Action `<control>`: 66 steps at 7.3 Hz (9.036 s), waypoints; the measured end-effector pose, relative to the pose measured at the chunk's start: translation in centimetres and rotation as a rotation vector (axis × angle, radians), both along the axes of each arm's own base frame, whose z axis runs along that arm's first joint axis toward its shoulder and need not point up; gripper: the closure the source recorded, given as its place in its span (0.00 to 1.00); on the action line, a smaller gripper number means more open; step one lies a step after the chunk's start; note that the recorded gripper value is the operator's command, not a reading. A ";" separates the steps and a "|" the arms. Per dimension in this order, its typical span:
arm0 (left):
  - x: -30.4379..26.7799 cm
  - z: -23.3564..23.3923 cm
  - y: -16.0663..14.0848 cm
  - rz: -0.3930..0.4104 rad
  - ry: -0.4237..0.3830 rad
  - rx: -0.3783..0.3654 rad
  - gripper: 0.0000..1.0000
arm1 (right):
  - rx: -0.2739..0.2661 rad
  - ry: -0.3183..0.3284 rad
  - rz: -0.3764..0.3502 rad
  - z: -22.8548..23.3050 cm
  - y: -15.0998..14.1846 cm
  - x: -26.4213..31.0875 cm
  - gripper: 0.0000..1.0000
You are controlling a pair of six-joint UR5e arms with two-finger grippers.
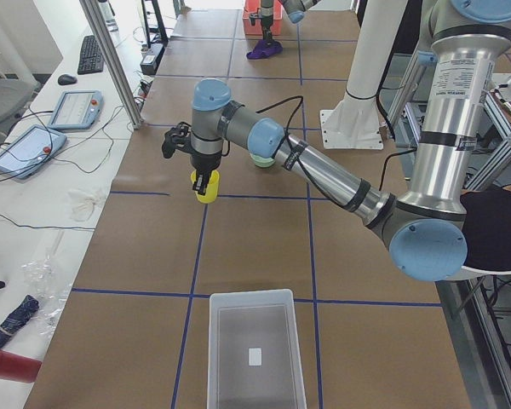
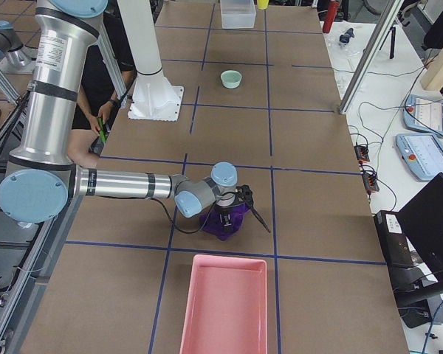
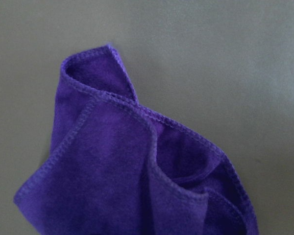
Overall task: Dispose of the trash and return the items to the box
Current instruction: 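Lift the cup into the clear bin while the right gripper grasps the purple cloth, then release the cup in the clear bin while the right gripper lifts the cloth, then drop the purple cloth into the pink bin with the right gripper, then reach the left gripper to the pale green bowl rim, then grasp the bowl rim and lift it with the left gripper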
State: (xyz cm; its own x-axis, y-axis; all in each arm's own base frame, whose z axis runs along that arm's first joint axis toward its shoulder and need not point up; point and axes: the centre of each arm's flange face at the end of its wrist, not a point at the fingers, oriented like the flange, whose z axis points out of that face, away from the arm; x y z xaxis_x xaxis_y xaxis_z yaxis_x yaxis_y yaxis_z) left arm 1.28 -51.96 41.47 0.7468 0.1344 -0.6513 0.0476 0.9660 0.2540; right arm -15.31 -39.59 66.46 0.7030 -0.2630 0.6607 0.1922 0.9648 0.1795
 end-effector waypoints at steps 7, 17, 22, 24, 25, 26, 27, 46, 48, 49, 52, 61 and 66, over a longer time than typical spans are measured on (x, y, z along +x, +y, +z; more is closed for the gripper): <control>-12.8 11.9 -2.0 0.057 -0.171 0.018 1.00 | 0.051 -0.050 0.001 -4.0 0.0 0.1 1.00; -12.7 33.3 9.9 0.129 -0.080 -0.091 1.00 | 0.013 -0.117 0.394 -37.9 -5.8 17.3 1.00; -6.0 37.4 11.2 0.269 0.025 0.011 0.45 | 0.119 -0.097 0.504 -40.9 -5.7 25.0 1.00; -5.3 37.4 10.8 0.287 0.023 0.045 0.00 | 0.169 -0.063 0.488 -40.2 -5.8 27.3 1.00; -5.1 36.9 10.2 0.290 0.020 0.066 0.00 | 0.191 -0.041 0.471 -39.2 -5.9 28.6 1.00; -5.0 35.7 8.7 0.284 0.018 0.088 0.00 | 0.211 -0.012 0.449 -37.8 -5.6 30.1 1.00; -5.0 33.9 6.9 0.272 0.018 0.104 0.00 | 0.235 0.033 0.412 -35.8 -5.0 31.4 1.00; 15.6 -5.1 2.6 0.010 0.209 -0.137 0.00 | -0.180 -0.006 0.236 -12.1 -6.3 21.6 0.00; 20.2 -6.2 4.8 0.013 0.215 -0.191 0.00 | -0.149 -0.021 0.229 -10.4 -7.4 20.3 0.00; 22.0 -6.5 5.6 0.008 0.218 -0.207 0.00 | -0.119 -0.035 0.224 -8.8 -7.7 20.1 0.00; 27.8 -7.3 8.1 -0.003 0.223 -0.250 0.00 | -0.125 -0.041 0.226 -4.5 -8.0 20.3 0.00; 44.7 -5.1 12.1 -0.048 0.223 -0.355 0.81 | -0.129 -0.084 0.220 -3.0 -7.8 21.5 0.00; 43.9 -6.5 12.7 -0.054 0.249 -0.358 1.00 | -0.122 -0.086 0.220 -3.4 -8.0 21.5 0.00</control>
State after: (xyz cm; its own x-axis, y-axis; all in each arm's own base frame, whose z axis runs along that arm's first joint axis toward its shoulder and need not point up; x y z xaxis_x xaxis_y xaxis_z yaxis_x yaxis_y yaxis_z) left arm 45.14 -39.24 35.01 0.5605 -0.1677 -0.8110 0.1183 0.9854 -0.1220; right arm 6.18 -47.58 63.05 0.6745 -0.0247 0.7379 -0.0357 0.9972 0.0659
